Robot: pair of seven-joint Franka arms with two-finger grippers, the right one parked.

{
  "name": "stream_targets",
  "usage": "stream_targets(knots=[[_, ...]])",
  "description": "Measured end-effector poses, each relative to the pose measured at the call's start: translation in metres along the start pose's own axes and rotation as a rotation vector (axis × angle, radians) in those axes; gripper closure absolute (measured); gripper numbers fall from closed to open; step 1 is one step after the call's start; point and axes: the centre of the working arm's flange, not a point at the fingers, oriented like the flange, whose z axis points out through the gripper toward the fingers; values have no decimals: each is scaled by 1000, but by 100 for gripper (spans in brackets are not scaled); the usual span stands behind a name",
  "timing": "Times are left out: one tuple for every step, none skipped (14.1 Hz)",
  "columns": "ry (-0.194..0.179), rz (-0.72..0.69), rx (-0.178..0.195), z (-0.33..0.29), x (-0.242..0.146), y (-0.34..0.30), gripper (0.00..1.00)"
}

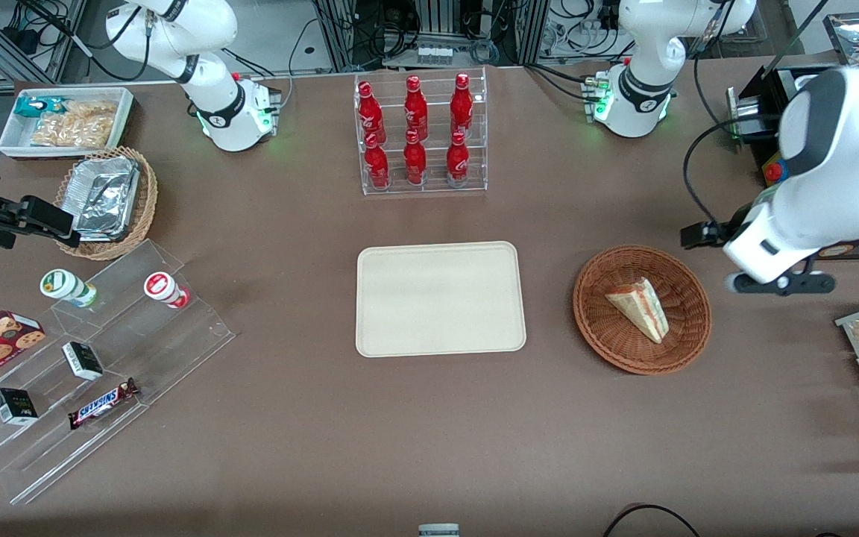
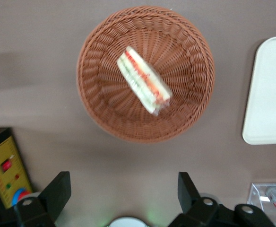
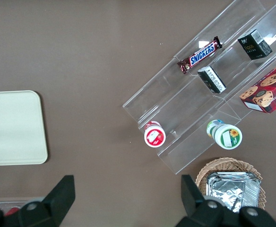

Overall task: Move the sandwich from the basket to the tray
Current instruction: 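Move the left gripper over the wrapped sandwich in the wicker basket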

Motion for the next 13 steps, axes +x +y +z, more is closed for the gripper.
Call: stream_targets(knots=[[11,3,-1,18,5,2,0],[23,5,-2,35,7,3,0],[35,6,-4,52,9,4,0],[48,4,-6,67,10,5,0],[64,-11,-8,81,10,5,0],[85,-41,-12,94,10,6,0],[113,-80,-19,106,10,7,0],[142,-126,-27,119,8,7,0],[172,-189,-38,132,6,8,0],[200,-263,-53,143,3,8,0],[217,-336,-66,152,0,9,0],[222,-406,-77,160,-3,10,0],[219,-470,-84,164,-4,11,0]])
